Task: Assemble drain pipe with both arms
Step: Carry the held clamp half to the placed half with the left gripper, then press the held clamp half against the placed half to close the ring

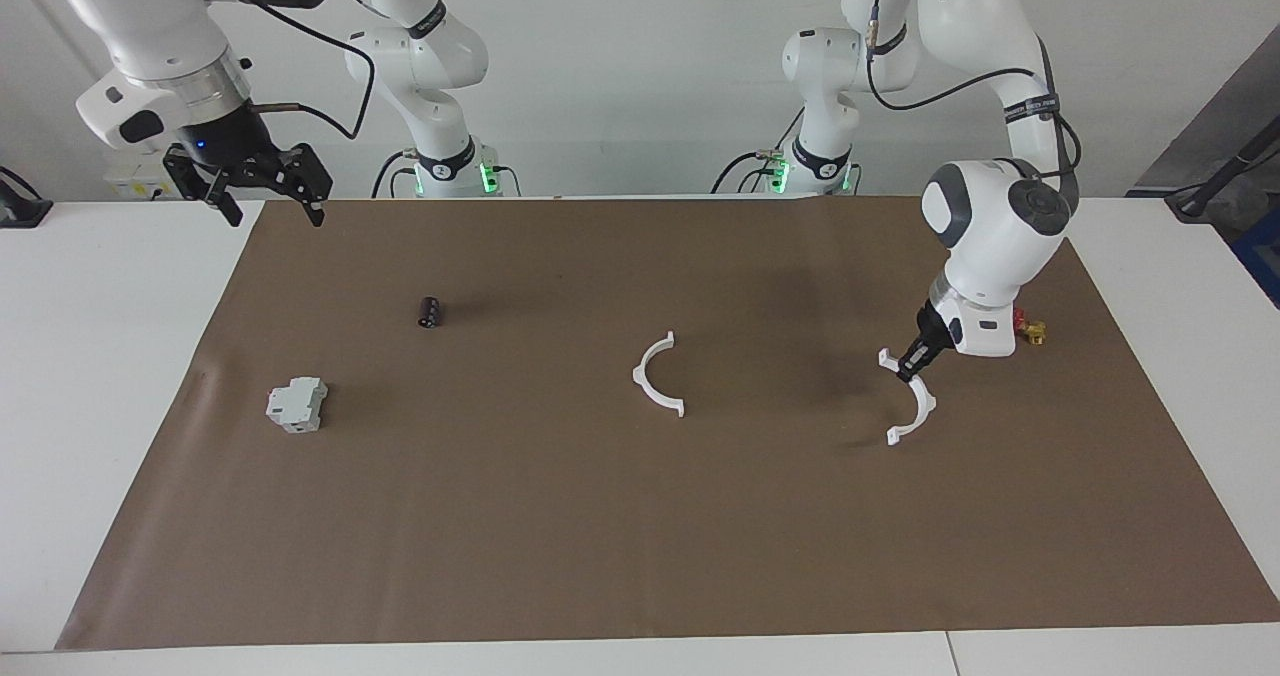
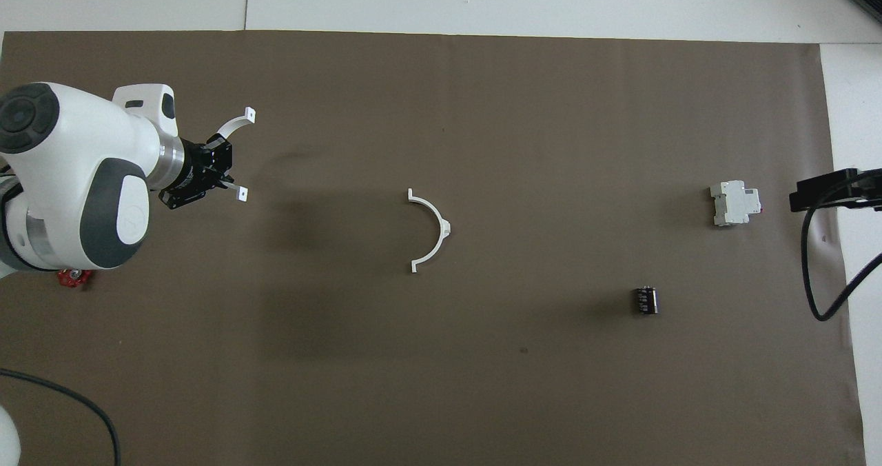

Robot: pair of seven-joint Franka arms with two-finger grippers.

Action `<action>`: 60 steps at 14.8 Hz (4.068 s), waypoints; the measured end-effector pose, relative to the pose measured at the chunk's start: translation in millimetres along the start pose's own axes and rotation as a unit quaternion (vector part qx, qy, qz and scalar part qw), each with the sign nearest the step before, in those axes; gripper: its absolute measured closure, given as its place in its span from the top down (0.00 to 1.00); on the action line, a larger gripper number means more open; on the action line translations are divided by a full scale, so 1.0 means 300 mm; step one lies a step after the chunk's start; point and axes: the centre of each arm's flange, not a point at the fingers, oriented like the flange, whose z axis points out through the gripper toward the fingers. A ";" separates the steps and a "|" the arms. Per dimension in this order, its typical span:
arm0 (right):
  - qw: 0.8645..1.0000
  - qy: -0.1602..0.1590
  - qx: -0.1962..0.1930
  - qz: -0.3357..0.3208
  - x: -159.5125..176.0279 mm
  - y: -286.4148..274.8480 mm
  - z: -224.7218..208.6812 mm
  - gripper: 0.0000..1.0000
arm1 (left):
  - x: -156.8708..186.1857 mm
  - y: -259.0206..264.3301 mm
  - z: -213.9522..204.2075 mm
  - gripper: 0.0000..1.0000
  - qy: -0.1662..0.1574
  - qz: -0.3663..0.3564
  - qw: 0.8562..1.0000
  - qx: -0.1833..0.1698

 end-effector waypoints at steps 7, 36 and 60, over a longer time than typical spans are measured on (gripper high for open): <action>1.000 0.000 0.000 0.000 0.000 0.000 0.000 1.00 | -0.472 0.247 0.052 0.07 -0.006 -0.053 0.998 -0.023; 1.000 0.000 0.000 0.000 0.000 0.000 0.000 1.00 | -0.858 0.144 0.411 0.07 0.021 0.009 0.999 0.024; 1.000 0.000 0.000 0.000 0.000 0.000 0.000 1.00 | -0.828 0.185 0.440 0.07 0.042 -0.002 0.999 0.020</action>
